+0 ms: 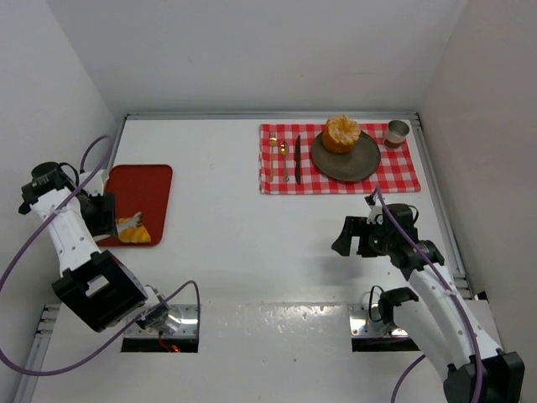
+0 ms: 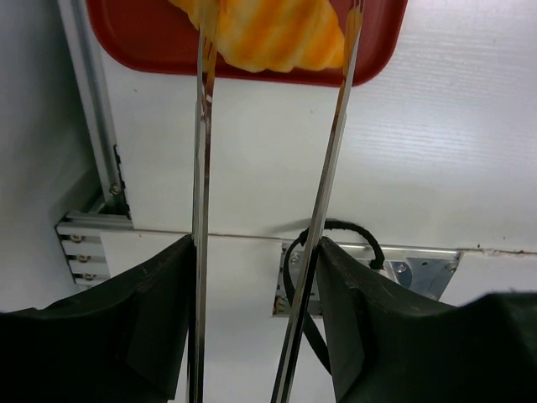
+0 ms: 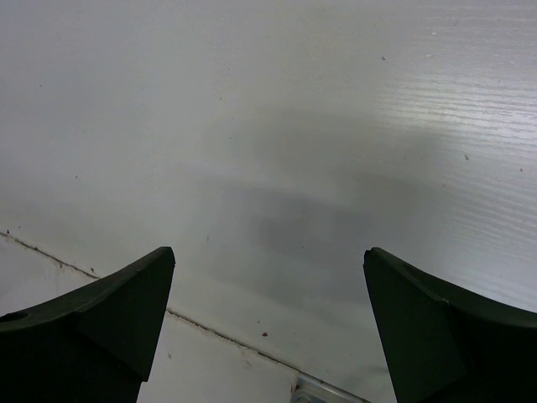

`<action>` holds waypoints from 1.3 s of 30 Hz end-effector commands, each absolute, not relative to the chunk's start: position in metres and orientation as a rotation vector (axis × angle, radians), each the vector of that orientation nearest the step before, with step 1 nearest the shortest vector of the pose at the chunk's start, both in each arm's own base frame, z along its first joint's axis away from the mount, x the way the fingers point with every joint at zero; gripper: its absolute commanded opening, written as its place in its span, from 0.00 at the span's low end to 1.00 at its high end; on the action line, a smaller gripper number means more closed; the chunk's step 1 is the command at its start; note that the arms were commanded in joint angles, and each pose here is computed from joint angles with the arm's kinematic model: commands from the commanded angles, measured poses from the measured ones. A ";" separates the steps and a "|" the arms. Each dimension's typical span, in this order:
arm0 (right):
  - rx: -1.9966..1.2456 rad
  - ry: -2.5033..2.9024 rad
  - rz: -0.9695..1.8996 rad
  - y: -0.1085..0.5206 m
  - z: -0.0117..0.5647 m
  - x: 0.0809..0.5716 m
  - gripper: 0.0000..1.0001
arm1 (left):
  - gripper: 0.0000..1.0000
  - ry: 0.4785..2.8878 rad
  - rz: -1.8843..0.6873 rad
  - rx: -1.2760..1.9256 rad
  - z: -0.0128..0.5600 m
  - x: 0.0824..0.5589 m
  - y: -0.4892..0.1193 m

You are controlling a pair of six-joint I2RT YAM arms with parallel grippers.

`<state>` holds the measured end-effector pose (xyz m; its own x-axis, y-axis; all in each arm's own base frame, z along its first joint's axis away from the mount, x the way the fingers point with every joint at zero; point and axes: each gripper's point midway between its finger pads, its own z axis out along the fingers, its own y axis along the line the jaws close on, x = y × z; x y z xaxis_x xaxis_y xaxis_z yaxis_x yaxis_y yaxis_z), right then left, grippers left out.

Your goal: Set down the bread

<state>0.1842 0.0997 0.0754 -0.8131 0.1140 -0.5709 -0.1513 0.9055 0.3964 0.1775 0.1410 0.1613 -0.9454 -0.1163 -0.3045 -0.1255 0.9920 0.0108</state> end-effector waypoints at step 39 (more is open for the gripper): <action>-0.034 2.449 0.557 0.098 0.074 0.185 0.94 | 0.00 2.847 0.078 -0.178 0.141 0.188 0.147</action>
<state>0.1823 0.0983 0.0709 -0.8199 0.1121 -0.5615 -0.1437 0.9089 0.3914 0.1730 0.1445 0.1242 -0.9661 -0.1320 -0.2218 -0.1423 0.9893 0.0308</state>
